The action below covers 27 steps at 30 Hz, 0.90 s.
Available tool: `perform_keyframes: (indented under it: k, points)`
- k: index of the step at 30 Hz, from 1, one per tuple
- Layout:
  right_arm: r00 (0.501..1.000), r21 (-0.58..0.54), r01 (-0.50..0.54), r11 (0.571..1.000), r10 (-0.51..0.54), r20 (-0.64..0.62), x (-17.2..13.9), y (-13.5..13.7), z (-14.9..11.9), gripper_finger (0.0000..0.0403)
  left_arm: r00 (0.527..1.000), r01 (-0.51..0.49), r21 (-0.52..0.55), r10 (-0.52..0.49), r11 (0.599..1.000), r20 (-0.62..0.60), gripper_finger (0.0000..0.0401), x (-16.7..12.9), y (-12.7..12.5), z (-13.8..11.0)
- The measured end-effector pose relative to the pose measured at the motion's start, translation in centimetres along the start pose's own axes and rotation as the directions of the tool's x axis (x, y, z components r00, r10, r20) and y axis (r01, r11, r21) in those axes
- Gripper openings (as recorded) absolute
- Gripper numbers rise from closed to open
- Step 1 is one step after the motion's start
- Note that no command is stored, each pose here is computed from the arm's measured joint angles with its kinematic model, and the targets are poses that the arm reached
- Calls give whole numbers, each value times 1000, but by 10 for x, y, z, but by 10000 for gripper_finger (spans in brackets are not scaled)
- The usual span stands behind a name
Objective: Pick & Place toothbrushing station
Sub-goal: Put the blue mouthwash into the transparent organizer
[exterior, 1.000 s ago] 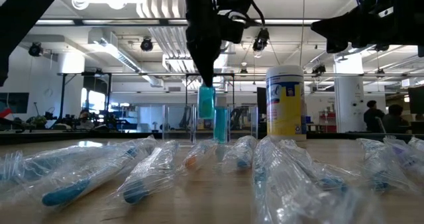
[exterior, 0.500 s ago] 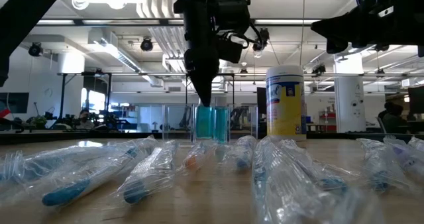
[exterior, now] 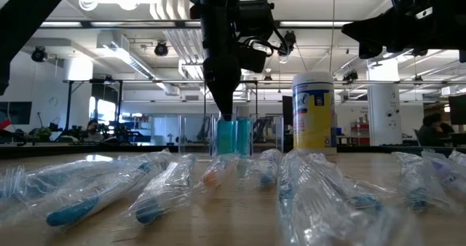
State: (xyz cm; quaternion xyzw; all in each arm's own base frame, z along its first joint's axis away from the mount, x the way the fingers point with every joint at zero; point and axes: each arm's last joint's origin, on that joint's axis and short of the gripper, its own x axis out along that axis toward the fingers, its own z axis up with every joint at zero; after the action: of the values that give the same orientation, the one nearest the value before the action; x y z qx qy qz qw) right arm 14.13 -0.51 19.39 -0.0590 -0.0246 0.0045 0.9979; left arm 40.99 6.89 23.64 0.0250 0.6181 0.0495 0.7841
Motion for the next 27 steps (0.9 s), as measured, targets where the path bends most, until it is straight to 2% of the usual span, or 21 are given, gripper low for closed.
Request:
perform_keyframes:
  k: [6,9,14,18,23,27]
  points:
    - [1000,0,0,1000,0,0,0,0,0,8,1000,-5,-5,5,1000,11,198,-3,1,2]
    - [1000,0,0,1000,0,0,0,0,0,8,1000,-6,-6,6,1000,16,226,-6,1,3]
    - [1000,0,0,1000,0,0,0,0,0,8,1000,-7,-7,7,1000,11,235,-19,2,6]
    - [1000,0,0,1000,0,0,0,0,0,8,1000,-5,-30,4,1000,-28,237,-42,4,6]
    - [1000,0,0,1000,0,0,0,0,0,8,997,-3,-73,-3,997,-74,237,-81,5,-1]
    - [1000,3,0,1000,0,0,0,0,0,8,1000,-13,-105,14,994,11,230,-122,6,-13]
